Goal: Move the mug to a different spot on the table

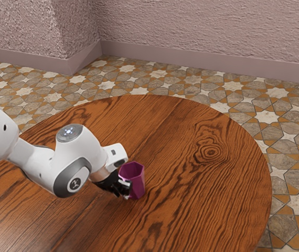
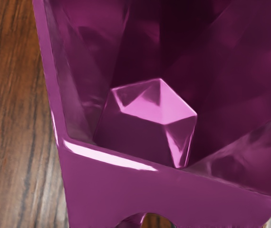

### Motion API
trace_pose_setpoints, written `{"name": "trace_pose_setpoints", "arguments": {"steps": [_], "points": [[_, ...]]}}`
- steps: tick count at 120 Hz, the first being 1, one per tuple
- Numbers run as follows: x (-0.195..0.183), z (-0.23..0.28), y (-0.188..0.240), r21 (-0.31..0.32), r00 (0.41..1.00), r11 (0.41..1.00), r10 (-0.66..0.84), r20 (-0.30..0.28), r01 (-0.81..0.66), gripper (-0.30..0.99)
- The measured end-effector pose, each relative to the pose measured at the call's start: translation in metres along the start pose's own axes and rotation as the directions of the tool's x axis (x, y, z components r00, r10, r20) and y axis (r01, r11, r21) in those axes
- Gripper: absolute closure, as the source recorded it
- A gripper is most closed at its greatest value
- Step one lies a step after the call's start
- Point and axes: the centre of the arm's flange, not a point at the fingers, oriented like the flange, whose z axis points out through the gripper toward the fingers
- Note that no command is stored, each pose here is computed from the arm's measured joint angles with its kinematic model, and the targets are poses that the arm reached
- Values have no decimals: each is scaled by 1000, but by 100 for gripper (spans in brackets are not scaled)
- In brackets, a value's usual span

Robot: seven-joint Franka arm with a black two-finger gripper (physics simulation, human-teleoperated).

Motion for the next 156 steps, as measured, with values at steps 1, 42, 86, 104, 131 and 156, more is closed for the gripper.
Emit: {"name": "trace_pose_setpoints", "arguments": {"steps": [1,42,86,104,131,156], "points": [[0,0,0,0,1000,1000,0,-1,0,56],[11,-9,3,-26,994,1000,-6,-105,3,64],[12,-34,-6,-47,962,999,2,-272,-15,66],[29,-33,-36,-29,949,999,-39,-313,32,67],[59,-24,-68,-6,928,998,-60,-368,63,67],[66,-5,-76,15,927,999,-27,-374,35,67]]}}
